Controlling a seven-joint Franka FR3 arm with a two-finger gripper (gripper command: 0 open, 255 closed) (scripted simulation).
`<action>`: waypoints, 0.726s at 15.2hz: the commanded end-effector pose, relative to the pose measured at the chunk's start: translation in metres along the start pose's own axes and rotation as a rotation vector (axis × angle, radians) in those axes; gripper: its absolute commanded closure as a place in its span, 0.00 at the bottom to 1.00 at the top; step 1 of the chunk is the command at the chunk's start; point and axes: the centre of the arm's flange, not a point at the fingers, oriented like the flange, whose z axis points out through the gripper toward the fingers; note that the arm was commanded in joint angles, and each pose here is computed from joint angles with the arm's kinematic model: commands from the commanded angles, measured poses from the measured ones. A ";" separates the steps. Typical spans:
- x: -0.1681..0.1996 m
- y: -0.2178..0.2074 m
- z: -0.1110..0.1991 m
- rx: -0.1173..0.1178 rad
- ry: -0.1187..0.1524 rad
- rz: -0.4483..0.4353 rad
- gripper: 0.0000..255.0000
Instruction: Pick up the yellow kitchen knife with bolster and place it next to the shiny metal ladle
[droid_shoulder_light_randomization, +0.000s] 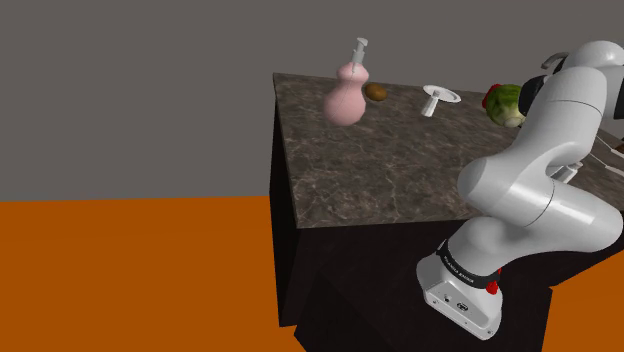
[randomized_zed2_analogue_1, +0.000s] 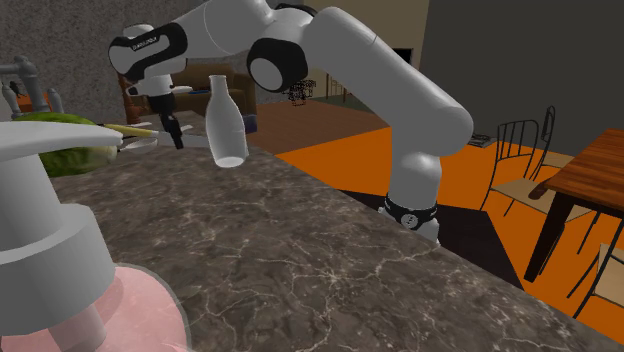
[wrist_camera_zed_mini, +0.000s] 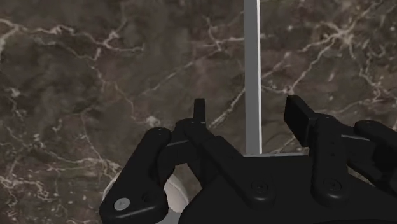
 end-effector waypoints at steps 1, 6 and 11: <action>0.000 0.000 0.001 0.001 -0.001 0.000 0.00; 0.000 0.000 -0.026 0.001 -0.001 0.000 0.00; 0.000 0.000 -0.050 0.001 -0.001 0.000 0.00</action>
